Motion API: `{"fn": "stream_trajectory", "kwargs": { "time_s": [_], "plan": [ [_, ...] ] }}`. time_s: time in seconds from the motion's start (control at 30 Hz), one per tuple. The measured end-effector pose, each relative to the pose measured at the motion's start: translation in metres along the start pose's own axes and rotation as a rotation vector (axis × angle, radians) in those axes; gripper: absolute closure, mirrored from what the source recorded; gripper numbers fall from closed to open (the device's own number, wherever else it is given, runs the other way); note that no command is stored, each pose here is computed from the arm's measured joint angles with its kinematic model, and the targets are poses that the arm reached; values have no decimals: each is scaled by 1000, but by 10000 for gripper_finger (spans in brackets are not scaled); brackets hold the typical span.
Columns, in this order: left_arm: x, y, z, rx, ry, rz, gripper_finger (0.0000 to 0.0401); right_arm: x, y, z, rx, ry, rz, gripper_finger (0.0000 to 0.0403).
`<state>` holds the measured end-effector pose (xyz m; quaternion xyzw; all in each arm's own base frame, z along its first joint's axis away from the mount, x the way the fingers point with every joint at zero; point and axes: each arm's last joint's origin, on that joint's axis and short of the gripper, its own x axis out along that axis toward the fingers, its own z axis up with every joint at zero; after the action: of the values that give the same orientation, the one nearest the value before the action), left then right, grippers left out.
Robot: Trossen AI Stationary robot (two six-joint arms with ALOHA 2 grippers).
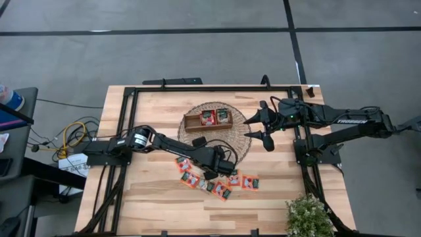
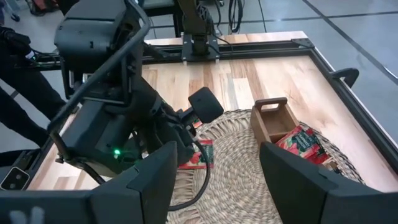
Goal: Pick & Place Tea
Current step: Put the red tea bag into the middle section of the wooden organizer
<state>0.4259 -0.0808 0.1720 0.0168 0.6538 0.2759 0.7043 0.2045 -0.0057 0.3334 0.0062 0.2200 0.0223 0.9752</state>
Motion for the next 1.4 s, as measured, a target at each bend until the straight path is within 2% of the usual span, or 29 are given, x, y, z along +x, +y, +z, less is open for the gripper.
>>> {"fn": "stream_trajectory", "kwargs": {
  "time_s": [0.37, 0.43, 0.6, 0.67, 0.77, 0.8, 0.87, 0.93, 1.0, 1.07, 1.17, 1.23, 1.3, 1.37, 1.4],
  "plan": [
    [-3, 2, 0, 1, -18, 35, 401, 0, 1, 0, 16, 0, 25, 179],
    [-4, 2, -1, 34, -36, 68, 401, 0, 2, 0, 15, 2, 31, 179],
    [-8, -2, -11, 103, 41, 44, 401, 0, 7, -1, 4, 9, 54, 179],
    [-8, -4, -8, 104, 8, 40, 401, 1, 9, -1, 0, 9, 61, 179],
    [-7, -6, -2, -30, -50, 13, 401, 1, 11, -1, 3, 10, 70, 179],
    [-7, -7, 0, -25, -67, 1, 401, 1, 12, -1, 11, 10, 72, 179],
    [-9, -11, 1, 76, -105, -13, 401, 1, 13, -1, 17, 11, 75, 179],
    [-16, -15, -1, 132, -158, 23, 401, 1, 14, -1, 16, 14, 82, 179],
    [-30, -10, -5, 115, -214, 76, 401, 1, 16, -2, 23, 21, 89, 179],
    [-50, 2, -8, 90, -246, 69, 401, 1, 17, -2, 26, 25, 96, 179],
    [-80, 24, -18, 113, -273, -5, 401, 0, 19, -3, 21, 29, 104, 179],
    [-91, 37, -25, 152, -314, -112, 401, 1, 19, -3, 8, 28, 105, 179],
    [-87, 52, -31, 161, -376, -261, 401, 1, 19, -3, 5, 28, 104, 179],
    [-70, 69, -40, 130, -415, -412, 401, 0, 19, -2, 5, 27, 102, 179],
    [-58, 77, -46, 108, -421, -452, 401, 1, 19, -3, 7, 28, 102, 179]
  ]
}}
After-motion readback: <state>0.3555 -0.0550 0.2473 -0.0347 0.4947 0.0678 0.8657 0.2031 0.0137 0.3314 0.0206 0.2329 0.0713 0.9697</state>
